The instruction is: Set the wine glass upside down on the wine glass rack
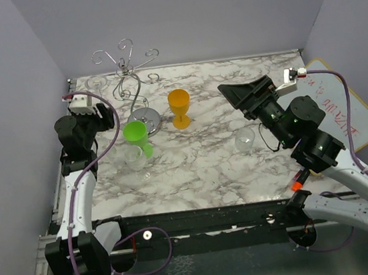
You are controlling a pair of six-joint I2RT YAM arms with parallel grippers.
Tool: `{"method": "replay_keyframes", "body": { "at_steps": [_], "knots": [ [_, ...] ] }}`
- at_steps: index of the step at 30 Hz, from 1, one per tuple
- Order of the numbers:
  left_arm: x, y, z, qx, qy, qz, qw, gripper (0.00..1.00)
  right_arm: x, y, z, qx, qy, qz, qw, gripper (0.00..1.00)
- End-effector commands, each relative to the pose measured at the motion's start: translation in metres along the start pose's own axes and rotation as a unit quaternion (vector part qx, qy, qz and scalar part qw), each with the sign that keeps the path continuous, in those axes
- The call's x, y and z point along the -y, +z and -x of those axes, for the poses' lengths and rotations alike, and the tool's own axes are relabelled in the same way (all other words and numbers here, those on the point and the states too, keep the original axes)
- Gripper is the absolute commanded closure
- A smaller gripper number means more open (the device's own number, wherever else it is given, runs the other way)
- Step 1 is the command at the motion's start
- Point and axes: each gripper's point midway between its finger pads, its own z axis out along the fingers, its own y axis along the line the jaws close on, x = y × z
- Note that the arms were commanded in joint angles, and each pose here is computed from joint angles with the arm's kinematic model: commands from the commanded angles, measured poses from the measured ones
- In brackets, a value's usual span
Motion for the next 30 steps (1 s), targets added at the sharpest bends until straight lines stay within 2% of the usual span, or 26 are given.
{"method": "replay_keyframes", "body": {
  "at_steps": [1,7,16,26,30],
  "knots": [
    [-0.015,-0.023,-0.014,-0.051,-0.035,0.069,0.996,0.34,0.002,-0.003,-0.006,-0.019,-0.017,0.001,1.000,0.09],
    [-0.002,-0.050,0.004,-0.044,-0.073,0.075,0.994,0.27,0.006,-0.009,-0.013,-0.036,-0.019,0.002,0.999,0.08],
    [0.009,-0.071,-0.002,-0.083,-0.170,0.099,0.977,0.15,0.027,-0.003,-0.029,-0.068,-0.063,-0.035,0.995,0.10],
    [0.015,-0.086,0.013,-0.087,-0.199,0.108,0.970,0.09,0.083,0.041,-0.084,-0.165,-0.175,-0.124,0.963,0.13],
    [0.021,-0.089,0.028,-0.077,-0.187,0.094,0.975,0.09,0.108,0.073,-0.097,-0.168,-0.214,-0.173,0.947,0.14]
  ]
}}
